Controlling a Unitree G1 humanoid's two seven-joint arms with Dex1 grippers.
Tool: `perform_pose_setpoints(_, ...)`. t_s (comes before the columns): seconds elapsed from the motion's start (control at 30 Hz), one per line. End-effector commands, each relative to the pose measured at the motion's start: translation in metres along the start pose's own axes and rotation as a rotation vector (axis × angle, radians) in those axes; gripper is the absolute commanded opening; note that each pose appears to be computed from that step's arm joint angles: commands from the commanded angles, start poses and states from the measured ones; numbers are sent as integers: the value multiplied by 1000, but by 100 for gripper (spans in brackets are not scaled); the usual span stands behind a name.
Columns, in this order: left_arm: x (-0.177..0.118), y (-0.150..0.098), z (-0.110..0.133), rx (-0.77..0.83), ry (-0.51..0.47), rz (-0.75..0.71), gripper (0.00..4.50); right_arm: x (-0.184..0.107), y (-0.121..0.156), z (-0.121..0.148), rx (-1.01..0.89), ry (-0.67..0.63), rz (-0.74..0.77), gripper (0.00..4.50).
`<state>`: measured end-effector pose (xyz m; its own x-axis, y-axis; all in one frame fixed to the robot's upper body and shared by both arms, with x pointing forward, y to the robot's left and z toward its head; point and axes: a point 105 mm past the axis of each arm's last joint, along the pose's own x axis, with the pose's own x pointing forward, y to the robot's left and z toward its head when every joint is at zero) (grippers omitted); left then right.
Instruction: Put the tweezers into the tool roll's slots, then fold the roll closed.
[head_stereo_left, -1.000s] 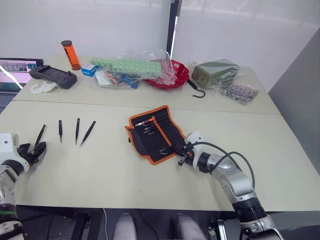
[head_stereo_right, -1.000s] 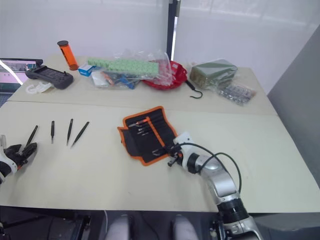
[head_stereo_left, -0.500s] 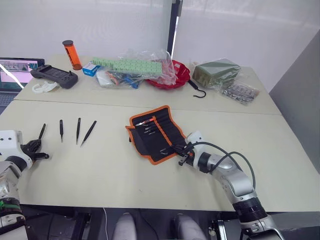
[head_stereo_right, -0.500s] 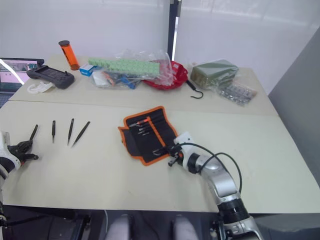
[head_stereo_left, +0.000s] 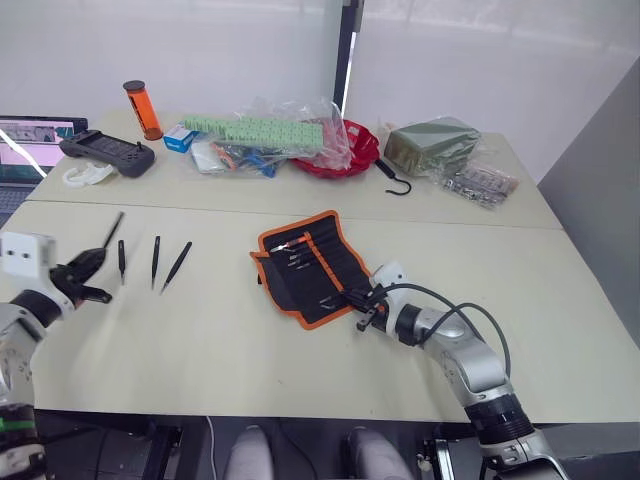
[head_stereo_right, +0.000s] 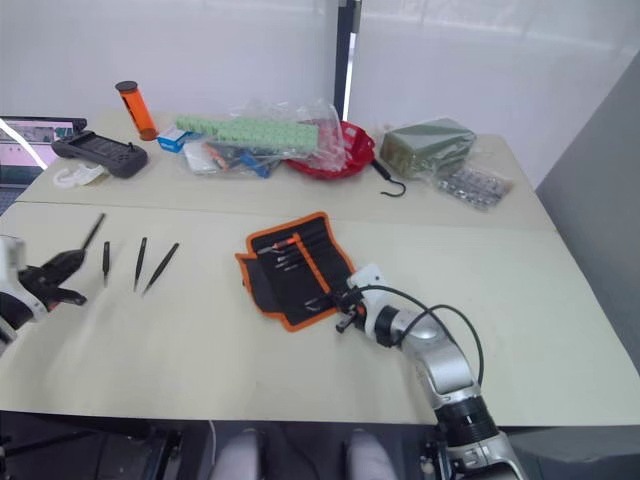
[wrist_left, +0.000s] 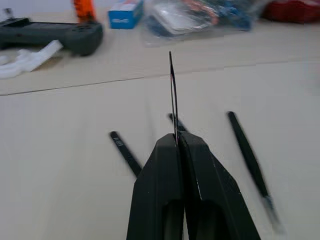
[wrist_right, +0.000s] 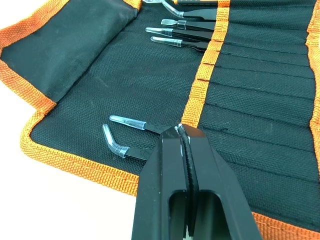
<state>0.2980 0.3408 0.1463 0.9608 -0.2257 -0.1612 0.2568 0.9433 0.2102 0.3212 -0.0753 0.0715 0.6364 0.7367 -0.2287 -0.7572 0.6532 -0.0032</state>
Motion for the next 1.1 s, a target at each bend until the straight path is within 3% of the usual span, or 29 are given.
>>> perform_pose_setpoints(0.03, 2, -38, 3, 206, 72, -169, 2, -1, 1, -15, 22, 58, 0, 0)
perform_pose_setpoints(0.13, 2, -56, 0, 257, 103, -234, 2, 0, 1, -14, 23, 57, -1, 0)
perform_pose_setpoints(0.27, 3, -68, -14, 443, 195, -267, 2, 0, 2, -15, 26, 56, -3, 0)
perform_pose_setpoints(0.47, 5, -85, -27, 588, 227, -320, 2, 1, 3, -14, 28, 53, -3, 0)
perform_pose_setpoints(0.5, 4, -86, -25, 588, 219, -325, 32, 1, 3, -14, 27, 52, -2, 0)
perform_pose_setpoints(0.7, 0, -81, -6, 480, 150, -307, 222, 1, 2, -13, 26, 53, -2, 0)
perform_pose_setpoints(0.8, -6, -75, 4, 317, 95, -297, 318, 1, 3, -14, 27, 54, 2, 0)
perform_pose_setpoints(0.97, -14, -61, 10, 66, 32, -271, 318, 2, 5, -14, 28, 54, 9, 0)
perform_pose_setpoints(1.1, -16, -60, -3, -19, 82, -300, 318, 2, 5, -14, 28, 52, 9, 0)
